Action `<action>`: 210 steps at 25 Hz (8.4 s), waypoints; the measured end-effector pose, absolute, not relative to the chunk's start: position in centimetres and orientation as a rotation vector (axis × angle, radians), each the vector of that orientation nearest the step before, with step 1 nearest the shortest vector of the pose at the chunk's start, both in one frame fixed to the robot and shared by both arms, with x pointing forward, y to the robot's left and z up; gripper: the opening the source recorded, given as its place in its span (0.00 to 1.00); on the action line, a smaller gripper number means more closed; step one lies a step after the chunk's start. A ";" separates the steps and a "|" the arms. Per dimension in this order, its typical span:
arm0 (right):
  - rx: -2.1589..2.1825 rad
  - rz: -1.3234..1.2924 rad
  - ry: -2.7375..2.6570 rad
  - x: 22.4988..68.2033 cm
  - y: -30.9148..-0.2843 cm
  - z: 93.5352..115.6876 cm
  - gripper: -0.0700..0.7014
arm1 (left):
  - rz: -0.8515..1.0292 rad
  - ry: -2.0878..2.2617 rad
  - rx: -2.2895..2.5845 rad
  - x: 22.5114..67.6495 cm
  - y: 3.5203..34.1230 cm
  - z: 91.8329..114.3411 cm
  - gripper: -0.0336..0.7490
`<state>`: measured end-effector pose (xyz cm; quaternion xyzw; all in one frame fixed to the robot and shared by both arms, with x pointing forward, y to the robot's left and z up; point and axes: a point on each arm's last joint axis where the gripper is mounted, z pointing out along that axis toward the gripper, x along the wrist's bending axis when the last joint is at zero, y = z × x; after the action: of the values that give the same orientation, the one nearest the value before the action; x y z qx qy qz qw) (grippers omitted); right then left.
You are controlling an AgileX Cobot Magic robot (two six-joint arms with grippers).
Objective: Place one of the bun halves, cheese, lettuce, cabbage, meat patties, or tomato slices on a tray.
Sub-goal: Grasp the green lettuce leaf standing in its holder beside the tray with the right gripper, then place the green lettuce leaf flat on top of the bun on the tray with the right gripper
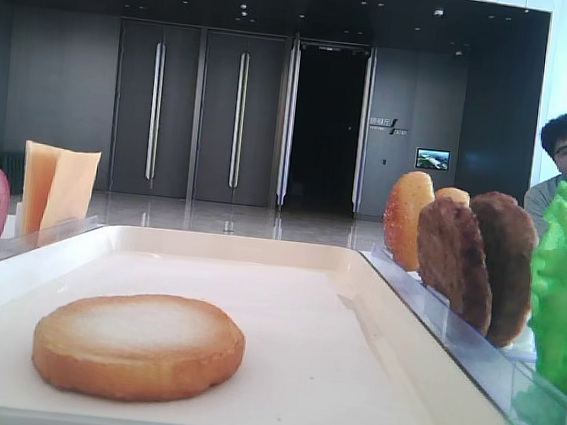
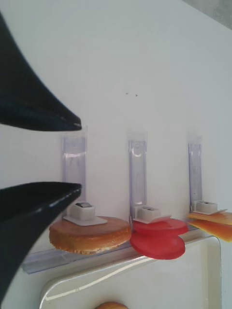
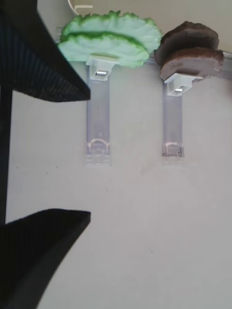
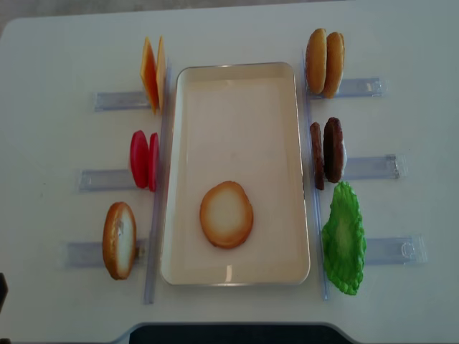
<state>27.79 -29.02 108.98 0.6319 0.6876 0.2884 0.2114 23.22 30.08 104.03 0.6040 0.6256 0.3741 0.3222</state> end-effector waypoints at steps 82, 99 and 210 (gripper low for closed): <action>1.955 0.451 2.448 38.7 -16.6 104.1 0.74 | 0.983 1.642 1.585 23.2 30.1 104.0 0.34; 1.936 0.400 2.442 40.3 -15.6 102.2 0.66 | 0.983 1.642 1.585 23.2 30.1 104.0 0.34; 1.742 1.765 2.992 45.4 -3.1 99.0 0.17 | 0.981 1.644 1.582 23.2 30.1 104.0 0.32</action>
<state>45.44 -3.13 98.95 0.4175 0.7172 0.4230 -0.3639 23.22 30.08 104.04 0.6027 0.6266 0.3738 0.3231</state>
